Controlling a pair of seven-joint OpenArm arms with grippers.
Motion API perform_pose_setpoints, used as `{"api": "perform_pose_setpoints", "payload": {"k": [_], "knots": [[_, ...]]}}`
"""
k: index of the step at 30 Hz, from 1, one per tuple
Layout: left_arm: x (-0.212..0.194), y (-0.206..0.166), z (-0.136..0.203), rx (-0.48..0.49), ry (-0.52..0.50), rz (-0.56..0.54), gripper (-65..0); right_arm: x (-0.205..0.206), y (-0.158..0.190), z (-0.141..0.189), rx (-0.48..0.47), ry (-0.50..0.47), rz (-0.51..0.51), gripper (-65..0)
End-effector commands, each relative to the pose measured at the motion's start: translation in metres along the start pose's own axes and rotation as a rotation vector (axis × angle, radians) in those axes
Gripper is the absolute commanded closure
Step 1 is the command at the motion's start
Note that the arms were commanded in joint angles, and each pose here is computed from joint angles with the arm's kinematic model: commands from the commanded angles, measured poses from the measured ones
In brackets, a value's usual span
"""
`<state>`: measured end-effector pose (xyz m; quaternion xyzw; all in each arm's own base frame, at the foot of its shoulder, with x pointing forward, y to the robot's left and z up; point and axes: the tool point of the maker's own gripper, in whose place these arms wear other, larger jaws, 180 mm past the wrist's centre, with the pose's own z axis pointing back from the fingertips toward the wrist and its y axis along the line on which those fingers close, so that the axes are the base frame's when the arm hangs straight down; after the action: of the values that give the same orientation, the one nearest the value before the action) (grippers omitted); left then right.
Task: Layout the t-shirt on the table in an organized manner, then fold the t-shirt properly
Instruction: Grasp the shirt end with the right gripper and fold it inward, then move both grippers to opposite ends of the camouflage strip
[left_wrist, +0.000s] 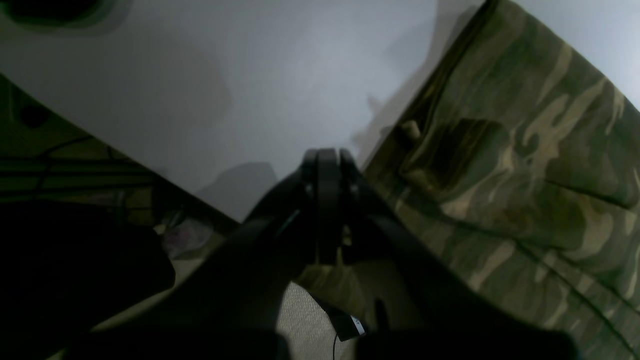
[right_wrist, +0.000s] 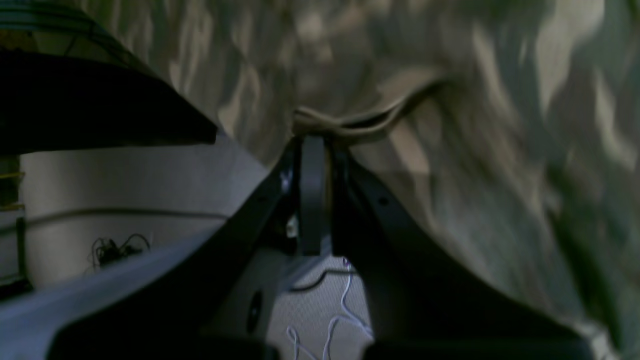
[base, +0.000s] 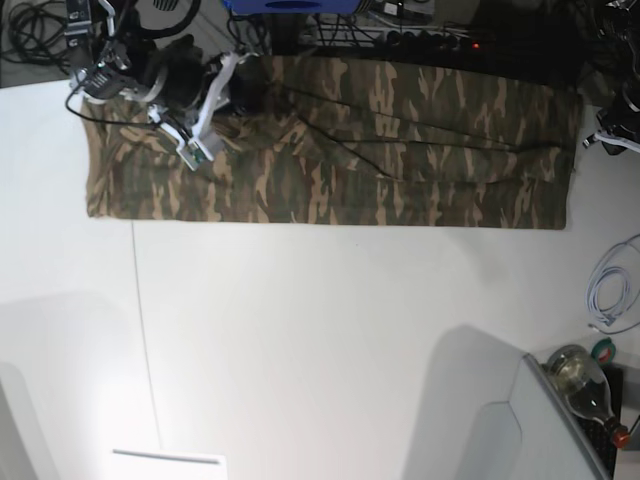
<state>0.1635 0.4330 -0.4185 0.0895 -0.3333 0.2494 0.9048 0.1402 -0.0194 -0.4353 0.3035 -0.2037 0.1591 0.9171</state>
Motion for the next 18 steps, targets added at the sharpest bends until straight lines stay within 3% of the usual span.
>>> {"api": "perform_pose_setpoints", "payload": {"k": [1,8,14,18], "knots": [[0.019,0.008,0.004,0.014,-0.048,-0.016,0.0,0.012,0.006,-0.001,0.015,-0.039,-0.004,-1.7],[0.018,0.008,0.004,0.014,-0.047,-0.016,0.0,0.033,-0.003,-0.024,0.019,-0.038,-0.032,-1.7],[0.018,0.008,0.004,0.014,-0.047,-0.016,0.0,0.021,-0.025,-0.053,0.022,0.043,-0.109,-1.7],[0.018,0.008,0.004,0.014,-0.046,-0.016,0.0,0.025,-0.027,-0.053,0.018,0.006,-0.115,-1.5]]}}
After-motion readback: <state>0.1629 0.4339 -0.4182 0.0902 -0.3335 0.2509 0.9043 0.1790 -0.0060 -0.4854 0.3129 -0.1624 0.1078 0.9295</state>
